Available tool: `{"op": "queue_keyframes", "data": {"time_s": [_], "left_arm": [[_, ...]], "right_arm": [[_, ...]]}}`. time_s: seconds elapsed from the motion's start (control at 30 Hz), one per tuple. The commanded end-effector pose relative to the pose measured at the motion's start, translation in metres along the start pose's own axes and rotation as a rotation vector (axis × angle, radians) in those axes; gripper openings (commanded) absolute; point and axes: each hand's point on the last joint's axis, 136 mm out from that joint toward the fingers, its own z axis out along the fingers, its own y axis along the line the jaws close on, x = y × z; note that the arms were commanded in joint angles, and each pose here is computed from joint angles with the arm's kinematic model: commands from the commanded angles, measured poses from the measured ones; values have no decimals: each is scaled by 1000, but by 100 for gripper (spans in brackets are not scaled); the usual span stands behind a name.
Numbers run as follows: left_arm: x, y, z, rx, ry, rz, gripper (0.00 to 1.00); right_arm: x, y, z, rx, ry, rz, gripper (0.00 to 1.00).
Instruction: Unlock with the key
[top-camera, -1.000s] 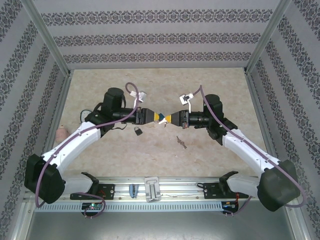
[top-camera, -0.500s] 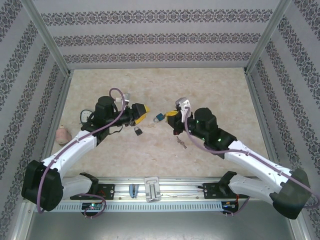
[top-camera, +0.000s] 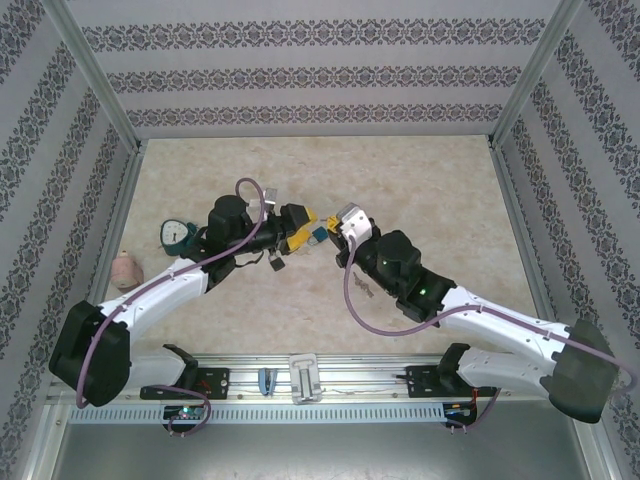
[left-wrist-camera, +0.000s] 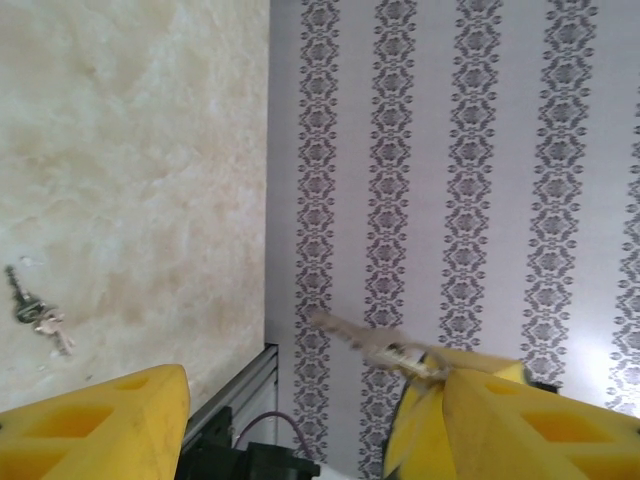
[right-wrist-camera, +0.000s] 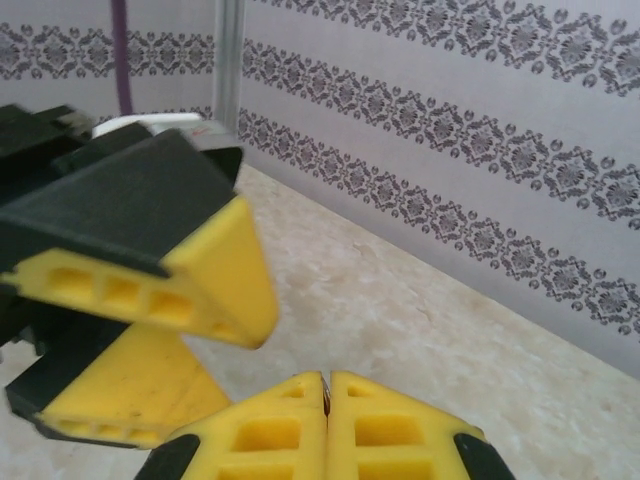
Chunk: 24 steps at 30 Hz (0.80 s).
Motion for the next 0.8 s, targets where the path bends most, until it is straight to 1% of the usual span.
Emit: {"op": "queue_keyframes", "data": {"time_s": [0.0, 0.07, 0.13, 0.27, 0.3, 0.4, 0.5, 0.6, 0.63, 0.73, 0.77], "left_arm": [[-3, -26, 2, 91, -23, 17, 68], [-2, -26, 5, 91, -16, 14, 67], [1, -28, 8, 98, -3, 9, 65], [3, -33, 13, 126, 17, -2, 55], [4, -32, 14, 126, 21, -8, 51], [5, -26, 17, 115, 29, -20, 45], [5, -26, 18, 124, 30, -27, 43], [5, -27, 19, 128, 36, -25, 36], [5, -26, 19, 126, 37, -27, 31], [5, -23, 20, 128, 39, -34, 21], [5, -23, 20, 129, 40, -35, 20]], "right_arm": [[-4, 2, -1, 14, -33, -48, 0], [-4, 5, -1, 6, -38, -50, 0], [-4, 6, -2, 3, -44, -50, 0], [-1, 8, -1, 12, -41, -75, 0], [-1, 8, 0, 16, -42, -77, 0], [2, 7, 1, 26, -45, -90, 0], [7, 10, 2, 28, -35, -120, 0], [11, 12, 3, 28, -28, -141, 0], [12, 14, 3, 27, -25, -153, 0], [14, 18, 3, 24, -17, -189, 0], [15, 19, 3, 22, -15, -194, 0]]}}
